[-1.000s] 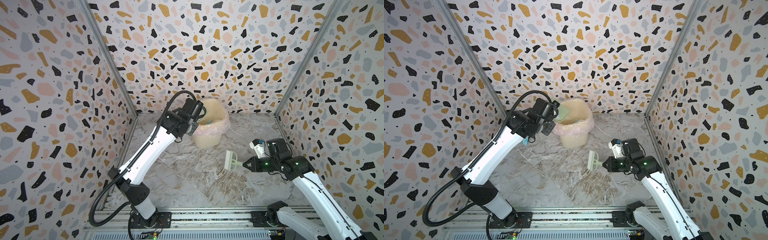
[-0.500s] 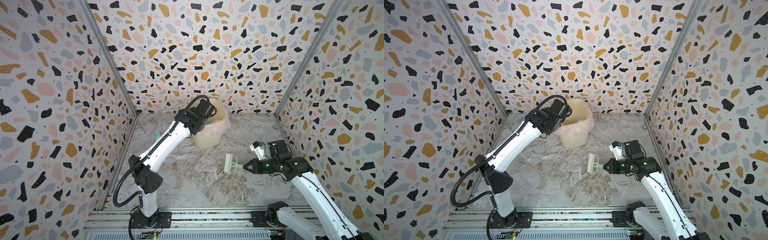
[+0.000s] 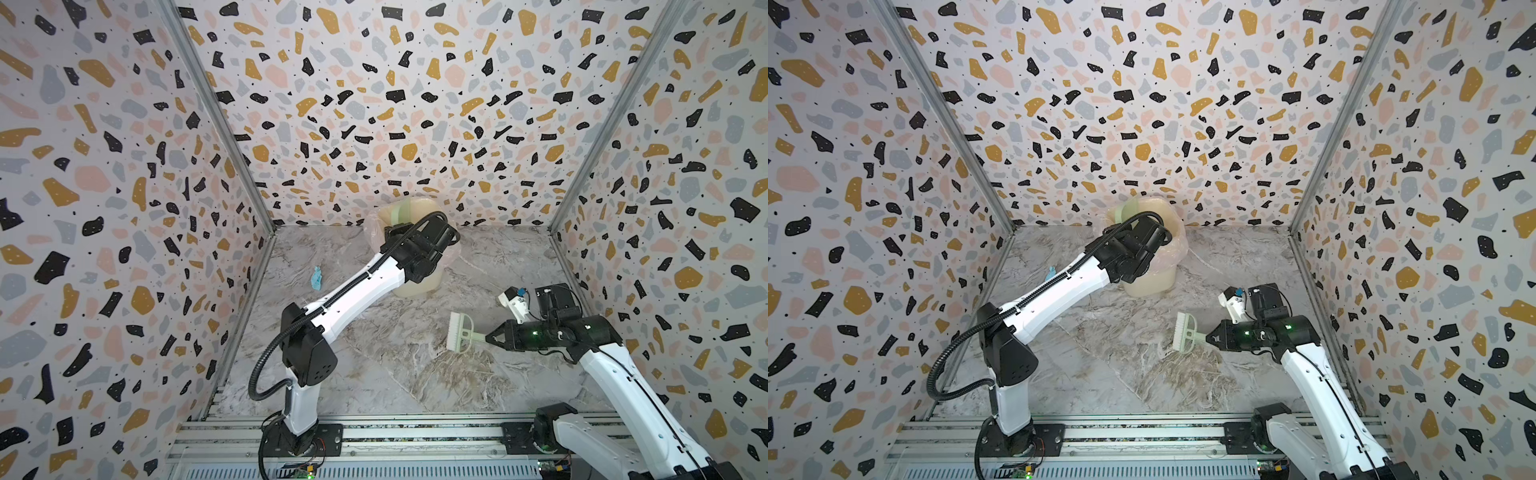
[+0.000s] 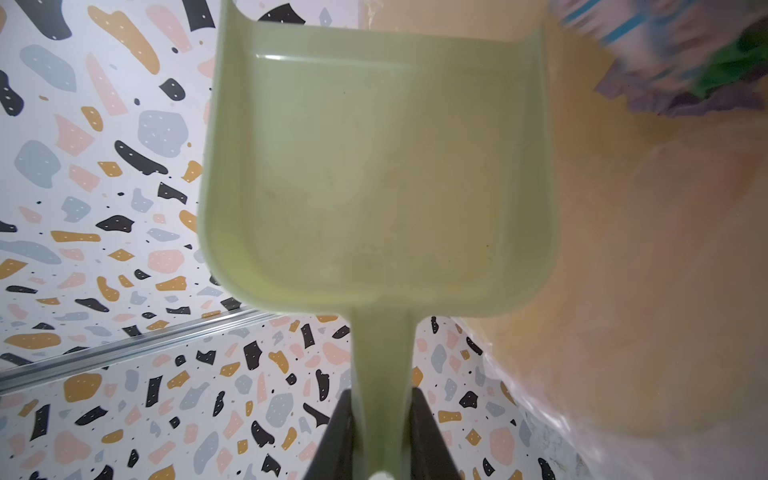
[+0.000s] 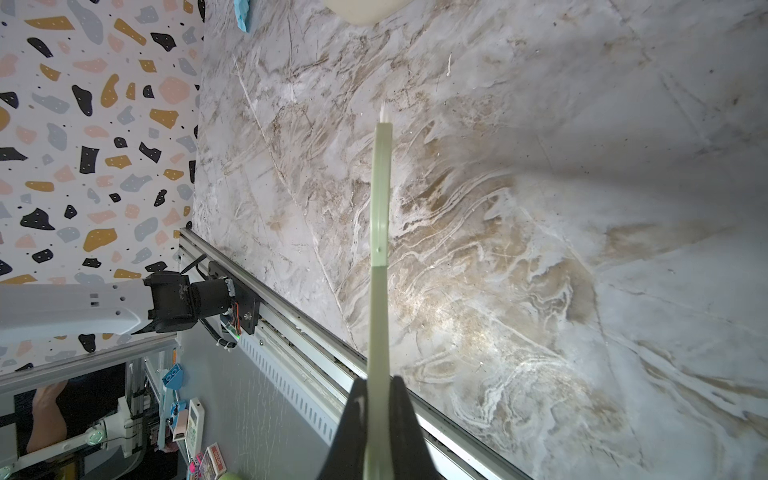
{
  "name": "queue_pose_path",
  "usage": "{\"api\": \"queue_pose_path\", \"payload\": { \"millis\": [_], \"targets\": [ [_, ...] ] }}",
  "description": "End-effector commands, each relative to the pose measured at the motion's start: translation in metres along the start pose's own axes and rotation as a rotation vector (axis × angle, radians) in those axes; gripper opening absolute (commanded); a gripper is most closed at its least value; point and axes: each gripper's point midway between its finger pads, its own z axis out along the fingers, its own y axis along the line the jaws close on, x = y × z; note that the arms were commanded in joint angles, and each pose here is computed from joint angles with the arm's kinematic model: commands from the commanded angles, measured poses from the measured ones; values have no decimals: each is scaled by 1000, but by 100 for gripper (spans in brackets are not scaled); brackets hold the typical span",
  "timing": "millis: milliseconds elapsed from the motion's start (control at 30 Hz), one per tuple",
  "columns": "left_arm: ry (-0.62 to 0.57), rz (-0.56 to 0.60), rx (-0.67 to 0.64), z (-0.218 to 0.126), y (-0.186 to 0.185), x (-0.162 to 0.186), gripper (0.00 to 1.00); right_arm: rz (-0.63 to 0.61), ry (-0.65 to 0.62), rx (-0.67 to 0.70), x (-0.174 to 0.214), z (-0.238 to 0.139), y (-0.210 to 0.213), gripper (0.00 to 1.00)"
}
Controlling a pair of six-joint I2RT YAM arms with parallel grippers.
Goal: Sweep away the paper scraps from the table
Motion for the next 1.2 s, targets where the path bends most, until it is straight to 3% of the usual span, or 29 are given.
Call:
{"api": "queue_pose_path", "payload": {
  "millis": [0,133,367,733,1167],
  "targets": [
    [28,-7,-70,-3,20,4,0,-16,6,-23,3,1,1,0],
    [17,-58,-64,-5,22,5,0,-18,2,-37,3,2,2,0],
    [-63,-313,18,-21,36,12,0,0,-39,-116,-1,7,11,0],
    [-296,-939,285,-65,10,63,0,-11,-85,-216,-4,40,59,0],
    [-287,-1173,388,-77,-31,162,0,7,-143,-405,-5,133,161,0]
  ]
}}
